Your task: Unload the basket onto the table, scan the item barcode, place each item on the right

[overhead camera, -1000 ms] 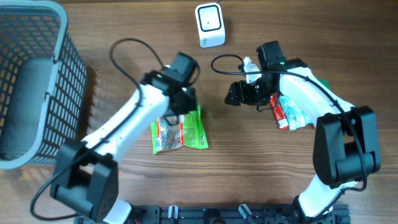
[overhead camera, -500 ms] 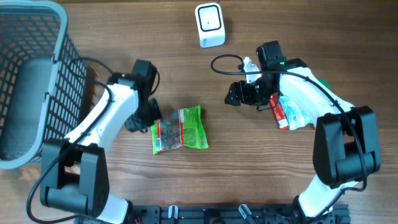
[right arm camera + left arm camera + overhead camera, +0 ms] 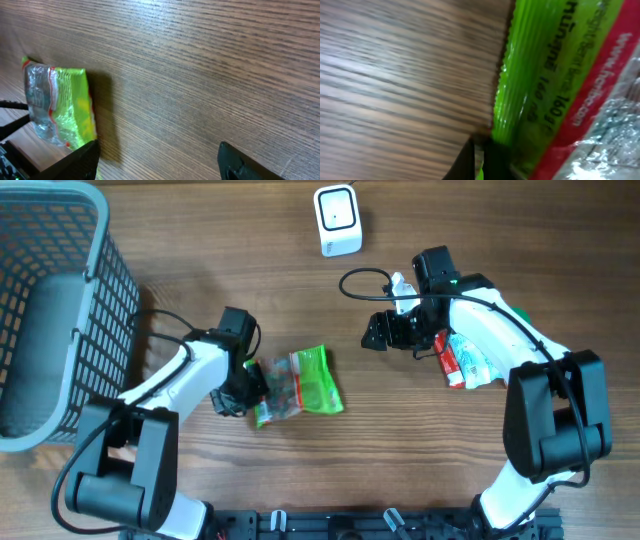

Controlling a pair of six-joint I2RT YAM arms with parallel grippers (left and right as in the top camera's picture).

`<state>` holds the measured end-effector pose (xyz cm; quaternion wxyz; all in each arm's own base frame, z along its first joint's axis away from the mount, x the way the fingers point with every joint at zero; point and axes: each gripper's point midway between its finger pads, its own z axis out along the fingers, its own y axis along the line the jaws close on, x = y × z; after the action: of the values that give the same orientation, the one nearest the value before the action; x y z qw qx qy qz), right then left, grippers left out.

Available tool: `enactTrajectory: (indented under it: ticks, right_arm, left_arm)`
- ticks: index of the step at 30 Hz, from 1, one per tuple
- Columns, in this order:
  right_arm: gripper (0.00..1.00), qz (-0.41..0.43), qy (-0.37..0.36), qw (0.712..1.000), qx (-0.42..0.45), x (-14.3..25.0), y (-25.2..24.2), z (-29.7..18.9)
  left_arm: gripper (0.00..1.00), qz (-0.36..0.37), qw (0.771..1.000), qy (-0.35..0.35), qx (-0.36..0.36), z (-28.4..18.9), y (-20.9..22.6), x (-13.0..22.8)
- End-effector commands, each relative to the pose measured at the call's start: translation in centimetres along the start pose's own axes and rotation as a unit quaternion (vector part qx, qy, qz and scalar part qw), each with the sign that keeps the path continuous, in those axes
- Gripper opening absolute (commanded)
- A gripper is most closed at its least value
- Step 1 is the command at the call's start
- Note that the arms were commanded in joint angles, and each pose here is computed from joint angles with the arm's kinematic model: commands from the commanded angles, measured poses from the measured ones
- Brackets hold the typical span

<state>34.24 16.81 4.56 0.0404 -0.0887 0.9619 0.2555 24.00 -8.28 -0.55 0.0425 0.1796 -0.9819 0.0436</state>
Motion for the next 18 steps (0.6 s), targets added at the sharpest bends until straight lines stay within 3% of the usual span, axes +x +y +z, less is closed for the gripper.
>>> enactTrajectory:
  ticks: [1, 11, 14, 18]
  right_arm:
    - [0.77, -0.022, -0.012, 0.999, -0.020, -0.6, 1.5, -1.0]
    - [0.77, -0.062, -0.006, 0.995, -0.078, 0.1, 3.2, -0.8]
    - [0.76, -0.083, -0.006, 0.992, -0.094, 0.6, 3.4, -0.4]
    - [0.72, -0.086, -0.007, 0.988, -0.124, 1.2, 3.9, 0.3]
  left_arm:
    - [0.04, 0.009, 1.000, 0.011, 0.028, 0.7, -2.0, 1.3]
    - [0.04, 0.033, 0.998, -0.051, 0.031, 0.4, -3.1, -1.2]
    - [0.04, 0.070, 0.995, -0.062, 0.023, -0.7, -3.4, -1.9]
    - [0.04, 0.068, 0.993, -0.095, -0.004, -3.3, -3.5, -3.7]
